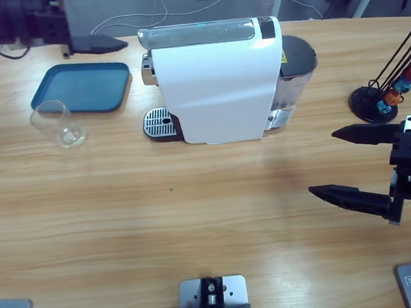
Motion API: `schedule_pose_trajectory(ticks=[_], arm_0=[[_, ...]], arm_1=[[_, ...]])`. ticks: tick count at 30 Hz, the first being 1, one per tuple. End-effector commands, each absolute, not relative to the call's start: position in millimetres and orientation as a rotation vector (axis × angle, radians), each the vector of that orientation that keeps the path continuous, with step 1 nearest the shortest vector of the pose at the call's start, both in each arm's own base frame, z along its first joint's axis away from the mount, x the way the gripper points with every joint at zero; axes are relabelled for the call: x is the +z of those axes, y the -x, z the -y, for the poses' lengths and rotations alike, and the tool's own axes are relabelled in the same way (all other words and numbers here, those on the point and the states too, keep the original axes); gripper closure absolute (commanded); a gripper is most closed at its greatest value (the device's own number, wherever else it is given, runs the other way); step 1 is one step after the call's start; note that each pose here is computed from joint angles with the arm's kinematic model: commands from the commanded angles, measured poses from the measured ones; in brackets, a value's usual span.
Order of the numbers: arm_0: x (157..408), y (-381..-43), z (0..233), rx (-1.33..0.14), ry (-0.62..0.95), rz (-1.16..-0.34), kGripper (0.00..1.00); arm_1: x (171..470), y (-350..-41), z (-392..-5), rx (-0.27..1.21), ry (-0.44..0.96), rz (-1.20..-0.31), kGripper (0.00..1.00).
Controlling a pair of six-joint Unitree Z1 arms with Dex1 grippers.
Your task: Pour coffee
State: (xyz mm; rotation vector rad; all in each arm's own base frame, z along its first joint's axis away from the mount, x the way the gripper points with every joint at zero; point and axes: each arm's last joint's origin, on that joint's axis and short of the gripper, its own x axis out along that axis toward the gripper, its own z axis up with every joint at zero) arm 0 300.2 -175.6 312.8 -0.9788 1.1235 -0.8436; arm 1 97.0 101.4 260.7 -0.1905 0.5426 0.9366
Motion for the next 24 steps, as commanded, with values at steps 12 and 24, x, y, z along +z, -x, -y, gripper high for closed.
schedule_pose_trajectory(ticks=[12, 24], arm_0=[[291, -303, 196, -0.849, 0.981, -1.188, 0.566], [295, -302, 202, -0.920, 0.960, -1.156, 1.000]], arm_1=[[261, -91, -98, 0.960, 0.188, -0.535, 0.000], [262, -90, -98, 0.962, 0.187, -0.533, 0.000]])
